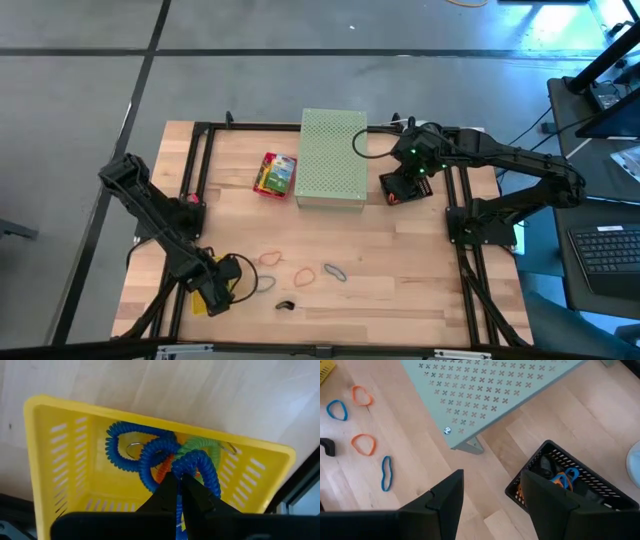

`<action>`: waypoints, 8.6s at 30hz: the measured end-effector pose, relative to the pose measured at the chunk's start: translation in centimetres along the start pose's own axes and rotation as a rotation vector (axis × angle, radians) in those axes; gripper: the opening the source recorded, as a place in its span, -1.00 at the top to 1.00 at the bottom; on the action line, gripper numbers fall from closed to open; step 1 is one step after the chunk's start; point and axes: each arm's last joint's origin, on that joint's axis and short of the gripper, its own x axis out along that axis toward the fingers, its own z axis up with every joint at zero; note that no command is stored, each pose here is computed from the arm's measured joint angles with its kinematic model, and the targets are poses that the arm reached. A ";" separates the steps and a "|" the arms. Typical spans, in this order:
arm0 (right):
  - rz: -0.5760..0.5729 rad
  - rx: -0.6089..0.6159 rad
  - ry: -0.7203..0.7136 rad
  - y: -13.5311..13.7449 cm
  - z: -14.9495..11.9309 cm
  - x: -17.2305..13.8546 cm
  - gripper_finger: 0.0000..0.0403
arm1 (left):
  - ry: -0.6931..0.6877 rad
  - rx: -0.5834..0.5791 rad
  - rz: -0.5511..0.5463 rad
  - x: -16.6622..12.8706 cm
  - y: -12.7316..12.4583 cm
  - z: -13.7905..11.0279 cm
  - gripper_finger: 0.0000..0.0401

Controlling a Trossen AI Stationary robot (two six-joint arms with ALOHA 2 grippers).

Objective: Pick & Place Office Desk Supplies
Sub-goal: Put the blue spring rubber band into the yellow bin, then put the black rubber band into the black bin

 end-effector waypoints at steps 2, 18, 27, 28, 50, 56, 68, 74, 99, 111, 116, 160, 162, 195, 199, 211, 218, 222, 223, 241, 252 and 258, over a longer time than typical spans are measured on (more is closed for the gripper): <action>0.000 0.000 0.000 0.0 0.0 0.0 0.02 | -0.004 -0.001 -0.001 0.0 0.0 0.0 0.99; -0.009 -0.001 -0.004 0.0 0.0 0.0 0.02 | 0.088 -0.029 -0.031 -0.4 0.1 -0.3 0.43; -0.011 -0.007 -0.005 0.0 0.0 0.0 0.02 | -0.011 -0.150 -0.125 -3.3 1.1 -0.5 0.16; -0.011 -0.007 -0.005 0.0 0.0 0.0 0.02 | -0.036 -0.164 -0.137 -3.7 1.3 -0.6 0.16; -0.007 0.024 -0.003 0.0 0.0 0.0 0.02 | -0.312 0.096 -0.257 -1.4 0.0 8.8 0.19; -0.007 0.024 -0.003 0.0 0.0 0.0 0.02 | -0.344 0.178 -0.376 -0.5 -1.5 10.1 0.19; -0.007 0.027 -0.002 0.0 0.0 0.0 0.02 | -0.315 0.301 -0.421 0.8 -4.3 11.3 0.25; 0.013 0.035 0.007 0.0 0.0 0.0 0.02 | -0.256 0.387 -0.281 1.7 -5.4 12.3 0.27; 0.062 0.022 0.035 0.6 -0.3 0.0 0.02 | -0.234 0.447 -0.230 3.9 -7.6 13.9 0.27; 0.071 0.010 0.044 1.1 -0.6 0.0 0.02 | -0.122 0.325 -0.227 5.9 -7.5 13.9 0.43; 0.078 0.024 0.049 1.3 -0.7 0.0 0.02 | -0.036 0.268 -0.260 6.5 -6.9 14.6 0.91; 0.451 0.064 -0.318 8.0 -2.1 -4.6 0.34 | -1.063 0.101 -0.686 -14.0 6.7 28.0 0.99; 0.434 0.058 -0.303 8.4 -1.9 -3.8 0.33 | -1.079 0.115 -0.693 -14.6 6.8 28.1 0.99; 0.449 -0.008 -0.358 10.3 -0.2 -1.3 0.94 | -1.061 0.228 -0.771 -16.3 6.2 28.0 0.99; 0.454 -0.002 -0.352 10.3 -0.2 -1.3 0.96 | -1.057 0.234 -0.782 -16.4 6.2 28.0 0.98; 0.448 0.022 -0.355 9.2 -0.2 -2.2 0.97 | -0.994 0.296 -0.919 -17.0 6.2 27.7 0.68; 0.435 0.048 -0.358 7.4 -0.5 -3.7 0.97 | -0.938 0.278 -0.972 -17.1 6.7 27.9 0.52; 0.338 0.066 -0.294 5.8 -1.0 -3.7 0.97 | -0.934 0.353 -0.971 -17.0 6.4 27.7 0.51; 0.302 0.065 -0.272 5.3 -1.1 -3.6 0.97 | -0.949 0.390 -0.956 -17.0 6.2 27.5 0.53; -0.039 0.252 0.045 -5.0 -3.4 4.6 0.98 | -0.444 0.293 -0.262 -11.2 5.5 21.0 0.62; -0.106 0.360 0.094 -9.3 -3.8 7.2 0.98 | -0.356 0.163 -0.144 -10.6 6.0 20.0 0.58; -0.119 0.369 0.105 -9.8 -3.6 8.0 0.98 | -0.359 0.155 -0.156 -10.5 5.5 19.7 0.63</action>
